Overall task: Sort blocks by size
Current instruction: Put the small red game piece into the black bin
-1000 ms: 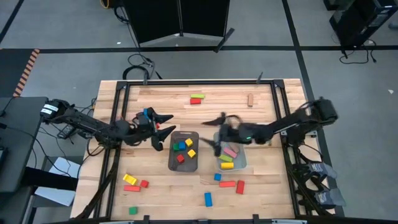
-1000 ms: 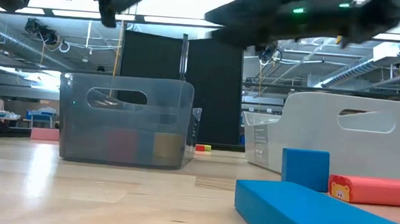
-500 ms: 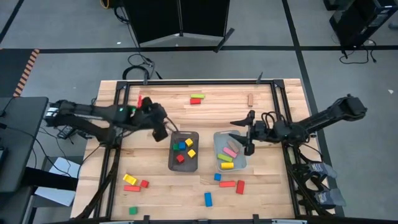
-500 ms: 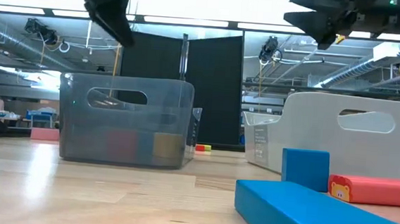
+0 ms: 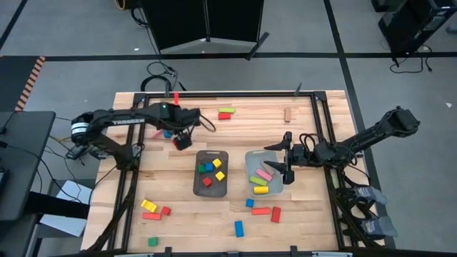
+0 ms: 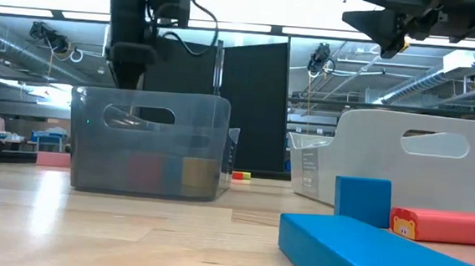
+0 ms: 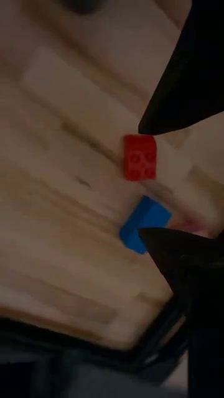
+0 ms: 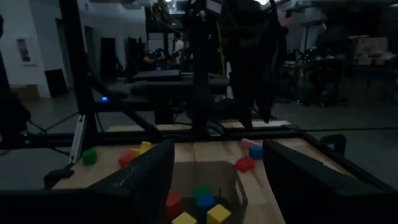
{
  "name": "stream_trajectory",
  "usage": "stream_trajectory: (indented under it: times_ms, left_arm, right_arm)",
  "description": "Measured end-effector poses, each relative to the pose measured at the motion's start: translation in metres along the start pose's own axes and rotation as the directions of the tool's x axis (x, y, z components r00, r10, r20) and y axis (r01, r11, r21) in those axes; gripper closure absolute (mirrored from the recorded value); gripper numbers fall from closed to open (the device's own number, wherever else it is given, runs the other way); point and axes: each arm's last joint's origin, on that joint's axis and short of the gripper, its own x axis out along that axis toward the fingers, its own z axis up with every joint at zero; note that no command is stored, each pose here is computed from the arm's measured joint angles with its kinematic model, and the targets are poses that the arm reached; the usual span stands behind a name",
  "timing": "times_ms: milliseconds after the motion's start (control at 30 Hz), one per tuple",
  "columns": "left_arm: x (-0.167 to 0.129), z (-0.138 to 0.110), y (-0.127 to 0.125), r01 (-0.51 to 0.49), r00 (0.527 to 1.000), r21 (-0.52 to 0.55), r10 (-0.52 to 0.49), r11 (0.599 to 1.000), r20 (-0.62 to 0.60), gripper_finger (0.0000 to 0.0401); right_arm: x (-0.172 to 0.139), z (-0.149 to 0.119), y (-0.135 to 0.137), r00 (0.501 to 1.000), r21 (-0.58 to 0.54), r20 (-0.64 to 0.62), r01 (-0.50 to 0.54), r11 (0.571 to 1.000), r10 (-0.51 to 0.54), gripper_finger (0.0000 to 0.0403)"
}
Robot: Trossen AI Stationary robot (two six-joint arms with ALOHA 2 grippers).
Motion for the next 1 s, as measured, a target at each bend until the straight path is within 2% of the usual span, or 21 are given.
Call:
stream_trajectory:
  times_ms: [67, 167, 233, 333, 433, 600, 833, 1000]
  left_arm:
    - [0.004, 0.000, -0.006, 0.003, 1.000, 0.144, -0.002, 0.990, -0.011, 0.0138]
    - [0.011, -0.001, -0.015, 0.012, 0.999, 0.342, 0.003, 0.940, -0.045, 0.0138]
    - [0.018, -0.002, -0.020, 0.032, 0.997, 0.434, 0.000, 0.900, -0.073, 0.0138]
    - [0.031, -0.004, -0.025, 0.092, 0.990, 0.517, -0.023, 0.851, -0.138, 0.0138]
    - [0.045, -0.008, -0.029, 0.121, 0.982, 0.571, -0.015, 0.812, -0.187, 0.0138]
    - [0.064, -0.011, -0.034, 0.120, 0.986, 0.621, -0.017, 0.775, -0.169, 0.0138]
    - [0.083, -0.024, -0.034, 0.126, 0.983, 0.648, -0.006, 0.751, -0.184, 0.0138]
    - [0.095, -0.028, -0.033, 0.110, 0.987, 0.645, -0.006, 0.757, -0.161, 0.0138]
  right_arm:
    - [-0.001, 0.000, 0.002, 1.000, -0.009, -0.001, -0.010, 1.000, 0.010, 0.0149]
    - [-0.002, 0.000, 0.005, 1.000, -0.015, -0.005, -0.025, 1.000, 0.025, 0.0148]
    - [-0.002, -0.001, 0.006, 0.999, -0.017, -0.009, -0.031, 0.999, 0.031, 0.0149]
    - [-0.003, -0.001, 0.007, 0.999, -0.024, -0.012, -0.040, 0.999, 0.040, 0.0149]
    - [-0.003, -0.001, 0.008, 0.999, -0.024, -0.012, -0.045, 0.999, 0.044, 0.0148]
    - [-0.003, -0.001, 0.008, 0.999, -0.024, -0.012, -0.045, 0.999, 0.045, 0.0148]
    - [-0.003, -0.001, 0.008, 0.999, -0.023, -0.012, -0.045, 0.999, 0.045, 0.0150]
    - [-0.003, -0.001, 0.008, 0.999, -0.021, -0.011, -0.045, 0.999, 0.044, 0.0150]
